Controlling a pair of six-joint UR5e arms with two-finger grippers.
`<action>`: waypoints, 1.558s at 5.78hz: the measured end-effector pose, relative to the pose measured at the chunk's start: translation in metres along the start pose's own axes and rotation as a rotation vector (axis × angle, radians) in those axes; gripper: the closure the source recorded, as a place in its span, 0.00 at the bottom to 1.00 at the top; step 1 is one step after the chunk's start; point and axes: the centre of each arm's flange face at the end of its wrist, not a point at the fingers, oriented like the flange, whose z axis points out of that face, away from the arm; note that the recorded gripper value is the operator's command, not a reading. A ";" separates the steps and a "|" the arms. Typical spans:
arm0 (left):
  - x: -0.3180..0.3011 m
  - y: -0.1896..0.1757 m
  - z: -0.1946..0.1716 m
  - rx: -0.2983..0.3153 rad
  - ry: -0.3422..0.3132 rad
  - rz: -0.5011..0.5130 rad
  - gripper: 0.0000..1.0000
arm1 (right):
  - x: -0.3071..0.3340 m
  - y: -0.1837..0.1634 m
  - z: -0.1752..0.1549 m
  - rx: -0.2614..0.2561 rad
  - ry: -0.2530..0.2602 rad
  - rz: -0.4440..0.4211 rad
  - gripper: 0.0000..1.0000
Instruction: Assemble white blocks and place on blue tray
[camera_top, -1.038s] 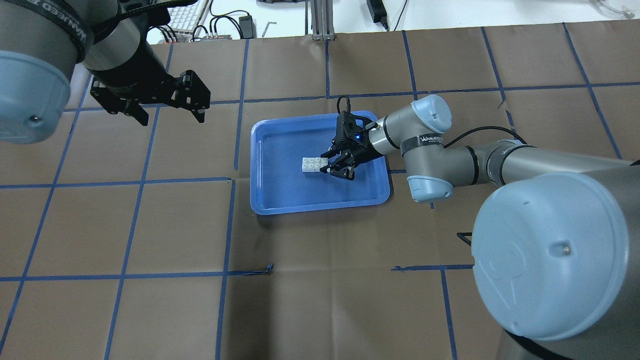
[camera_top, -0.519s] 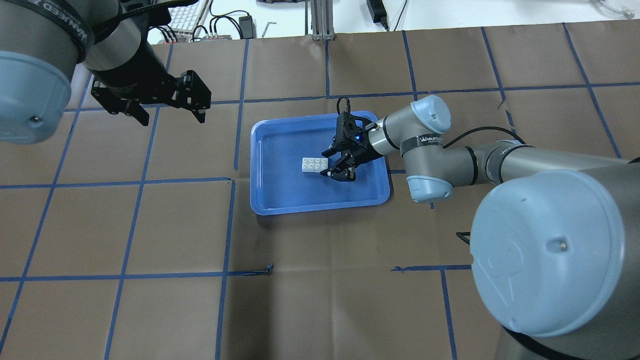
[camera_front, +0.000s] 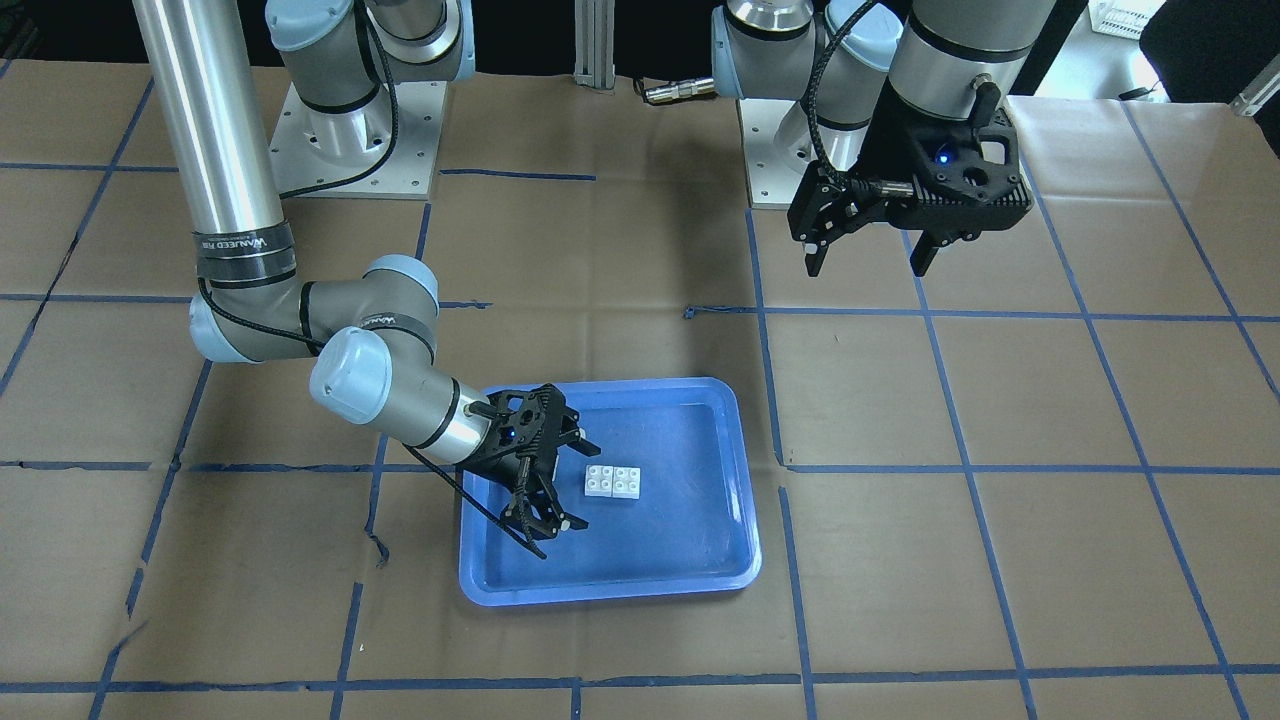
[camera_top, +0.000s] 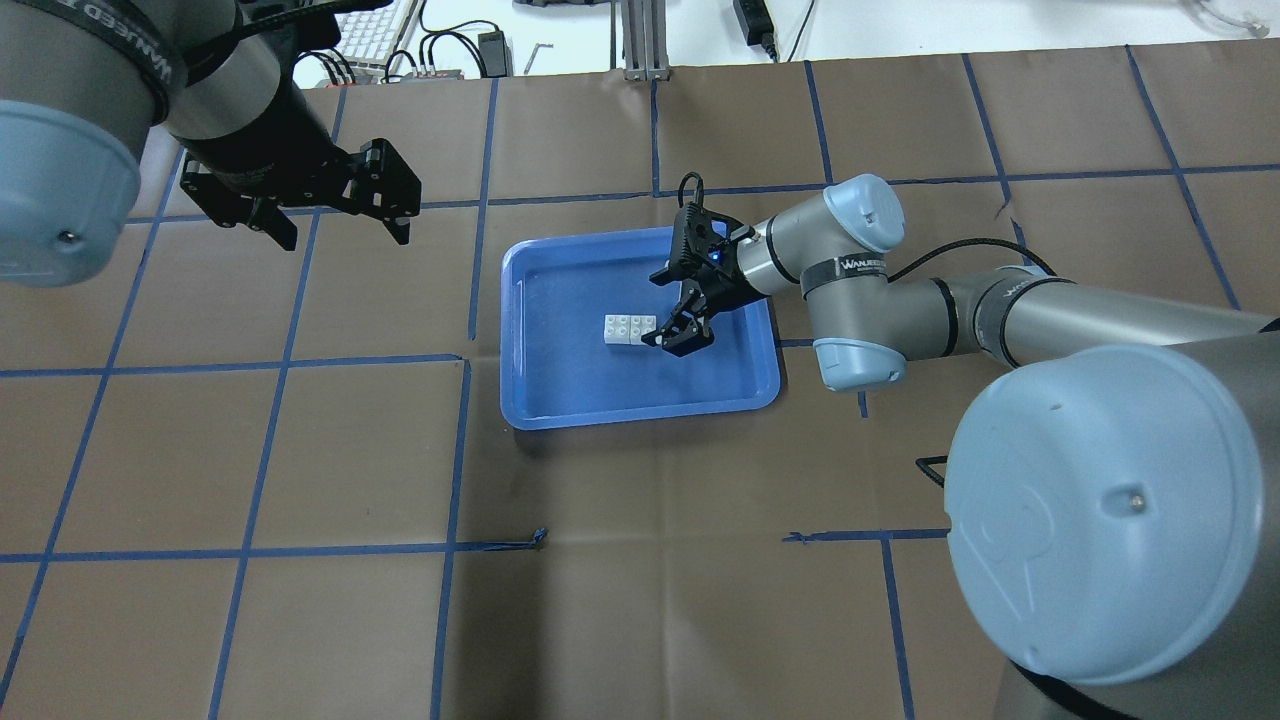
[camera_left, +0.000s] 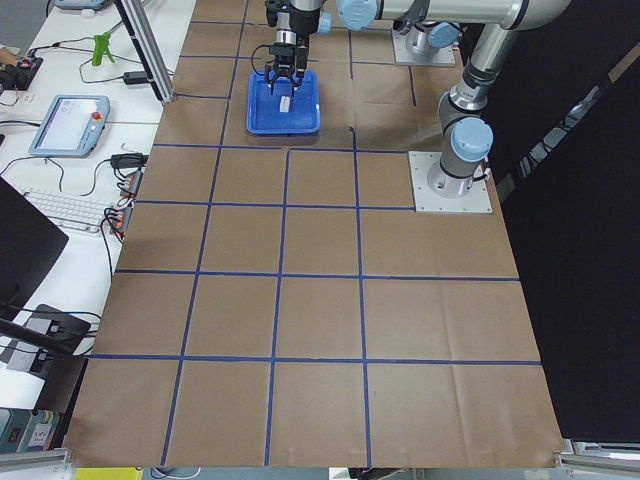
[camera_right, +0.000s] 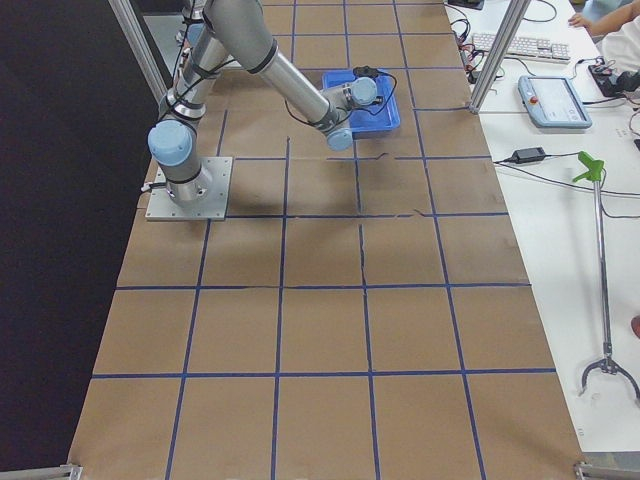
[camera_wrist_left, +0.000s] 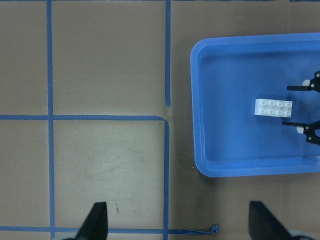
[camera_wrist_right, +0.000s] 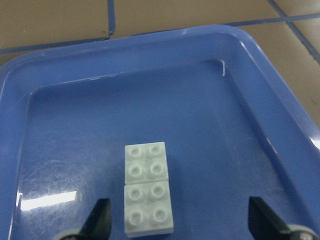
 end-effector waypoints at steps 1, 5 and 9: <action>0.000 0.000 0.000 0.000 0.000 0.000 0.00 | 0.013 -0.016 -0.018 -0.021 0.051 0.049 0.00; -0.001 0.001 -0.002 0.003 0.000 -0.002 0.00 | 0.030 -0.086 -0.144 -0.386 0.192 0.488 0.00; -0.001 0.000 -0.002 0.006 0.001 -0.004 0.00 | -0.036 -0.099 -0.269 -0.679 0.371 1.122 0.00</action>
